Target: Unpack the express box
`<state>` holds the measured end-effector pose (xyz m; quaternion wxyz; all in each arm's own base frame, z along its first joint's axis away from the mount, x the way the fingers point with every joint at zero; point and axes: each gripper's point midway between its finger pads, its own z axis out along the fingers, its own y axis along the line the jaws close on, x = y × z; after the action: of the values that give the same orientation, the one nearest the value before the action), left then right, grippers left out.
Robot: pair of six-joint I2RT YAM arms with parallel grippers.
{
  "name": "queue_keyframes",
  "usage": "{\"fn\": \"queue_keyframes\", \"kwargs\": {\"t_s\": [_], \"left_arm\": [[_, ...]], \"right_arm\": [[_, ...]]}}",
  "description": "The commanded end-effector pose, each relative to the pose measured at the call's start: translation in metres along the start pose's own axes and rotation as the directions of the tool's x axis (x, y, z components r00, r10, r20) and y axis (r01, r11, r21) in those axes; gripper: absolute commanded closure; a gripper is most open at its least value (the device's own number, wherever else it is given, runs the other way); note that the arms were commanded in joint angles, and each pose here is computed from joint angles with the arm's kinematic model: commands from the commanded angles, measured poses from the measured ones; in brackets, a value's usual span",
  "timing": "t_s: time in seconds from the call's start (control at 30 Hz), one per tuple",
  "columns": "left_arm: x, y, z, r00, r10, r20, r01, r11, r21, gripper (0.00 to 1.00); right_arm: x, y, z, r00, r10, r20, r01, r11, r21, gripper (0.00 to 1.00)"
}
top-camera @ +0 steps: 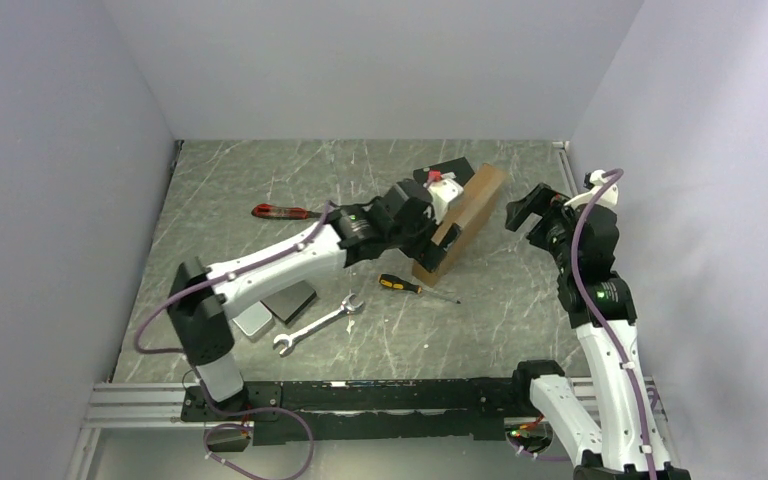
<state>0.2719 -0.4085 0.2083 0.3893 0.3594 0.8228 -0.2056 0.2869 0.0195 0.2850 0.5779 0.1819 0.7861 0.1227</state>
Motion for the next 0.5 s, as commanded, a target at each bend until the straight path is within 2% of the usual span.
{"fn": "queue_keyframes", "kwargs": {"t_s": [0.0,0.13,0.27,0.33,0.47], "left_arm": [[-0.047,0.013,-0.072,0.988,-0.007,0.154,0.011,1.000,-0.019,0.01],[-0.055,0.040,-0.124,0.969,-0.008,0.248,0.039,0.992,-0.119,0.01],[-0.036,0.090,-0.169,0.930,-0.113,0.349,0.218,0.935,-0.280,0.00],[-0.015,0.123,-0.193,0.894,-0.207,0.397,0.360,0.860,-0.362,0.01],[0.037,0.185,-0.226,0.799,-0.379,0.466,0.590,0.640,-0.493,0.00]], "right_arm": [[-0.020,0.013,-0.008,0.999,-0.018,0.046,0.020,0.999,-0.044,0.00],[-0.020,0.018,-0.005,0.999,-0.010,0.035,0.012,0.998,-0.067,0.00],[-0.007,0.026,-0.003,1.000,0.022,0.013,-0.020,0.992,-0.128,0.00],[-0.003,0.026,0.002,1.000,0.028,-0.001,-0.027,0.990,-0.136,0.00],[-0.002,0.028,0.008,0.999,0.023,-0.023,-0.025,0.991,-0.133,0.00]]}}
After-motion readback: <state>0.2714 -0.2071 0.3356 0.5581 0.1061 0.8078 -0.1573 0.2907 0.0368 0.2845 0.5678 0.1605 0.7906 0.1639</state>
